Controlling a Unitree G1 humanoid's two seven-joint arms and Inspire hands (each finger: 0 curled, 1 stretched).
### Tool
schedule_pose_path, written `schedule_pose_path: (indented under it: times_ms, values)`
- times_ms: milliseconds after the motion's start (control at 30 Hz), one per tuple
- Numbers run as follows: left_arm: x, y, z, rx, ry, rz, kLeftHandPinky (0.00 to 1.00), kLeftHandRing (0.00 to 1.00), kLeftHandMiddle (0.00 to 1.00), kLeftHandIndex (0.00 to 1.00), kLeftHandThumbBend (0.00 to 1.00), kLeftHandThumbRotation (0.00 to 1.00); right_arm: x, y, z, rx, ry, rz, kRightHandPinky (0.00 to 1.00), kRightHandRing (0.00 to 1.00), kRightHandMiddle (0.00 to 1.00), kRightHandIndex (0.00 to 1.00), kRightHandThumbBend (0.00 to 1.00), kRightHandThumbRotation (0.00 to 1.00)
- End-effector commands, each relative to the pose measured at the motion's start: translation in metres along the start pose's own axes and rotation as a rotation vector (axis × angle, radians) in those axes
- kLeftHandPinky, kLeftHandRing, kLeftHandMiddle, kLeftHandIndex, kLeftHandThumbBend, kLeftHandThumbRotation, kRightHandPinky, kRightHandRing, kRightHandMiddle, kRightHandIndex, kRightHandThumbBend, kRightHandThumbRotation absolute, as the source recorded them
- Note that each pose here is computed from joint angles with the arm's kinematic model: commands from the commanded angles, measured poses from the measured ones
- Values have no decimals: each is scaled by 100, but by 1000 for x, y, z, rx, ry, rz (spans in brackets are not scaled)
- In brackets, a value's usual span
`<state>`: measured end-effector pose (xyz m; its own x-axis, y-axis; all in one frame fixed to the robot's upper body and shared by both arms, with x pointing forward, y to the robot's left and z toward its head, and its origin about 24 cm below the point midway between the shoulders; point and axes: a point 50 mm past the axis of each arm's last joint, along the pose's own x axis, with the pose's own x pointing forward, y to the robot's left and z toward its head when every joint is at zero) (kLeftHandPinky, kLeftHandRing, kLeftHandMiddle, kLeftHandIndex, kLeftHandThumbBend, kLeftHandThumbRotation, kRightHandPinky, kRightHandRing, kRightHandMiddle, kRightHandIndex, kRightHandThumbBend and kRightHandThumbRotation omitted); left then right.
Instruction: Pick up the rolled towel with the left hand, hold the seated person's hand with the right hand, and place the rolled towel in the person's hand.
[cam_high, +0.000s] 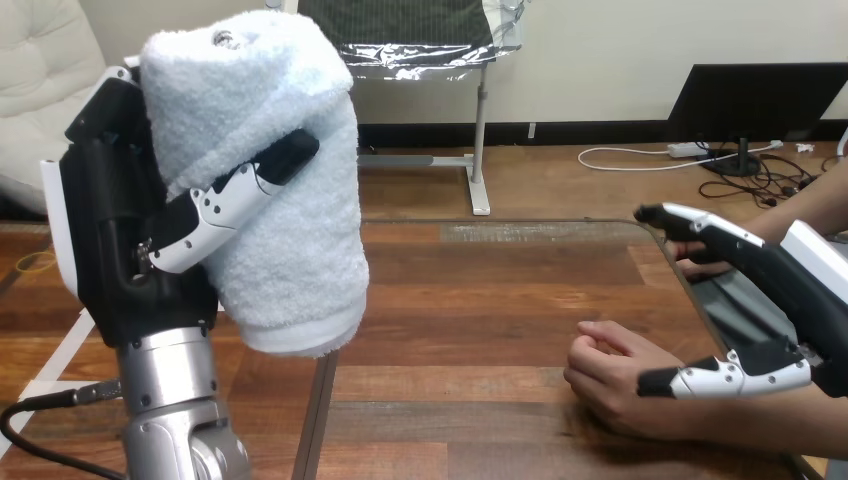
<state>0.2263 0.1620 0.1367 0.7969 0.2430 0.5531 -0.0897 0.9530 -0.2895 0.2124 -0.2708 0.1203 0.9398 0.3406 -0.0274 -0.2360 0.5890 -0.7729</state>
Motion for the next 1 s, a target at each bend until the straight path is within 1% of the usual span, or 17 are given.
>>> schedule_pose_path:
  times_ms: [0,200,433,600,767,967]
  values:
    - [9,-7,6,-44,-65,-6,18,26,33,37,48,0,9,-28,8,-105,-11,-20,88,89,90,90,100,20]
    - [9,-6,5,-45,-64,-7,19,26,33,37,51,0,11,-32,5,-159,39,29,88,89,89,90,100,20]
    - [8,-6,4,-55,-63,-5,19,26,33,38,53,0,13,-33,1,-184,64,68,85,87,88,90,100,18]
    - [8,-6,4,-60,-59,-2,19,26,33,38,55,0,15,-32,-3,-197,83,110,85,87,88,89,100,18]
    - [8,-6,4,-57,-57,-3,19,26,33,38,56,0,17,-31,-7,-209,100,127,85,86,87,88,100,16]
    - [8,-5,3,-54,-61,-8,19,26,33,38,56,0,17,-28,-10,-225,124,141,84,85,86,87,100,12]
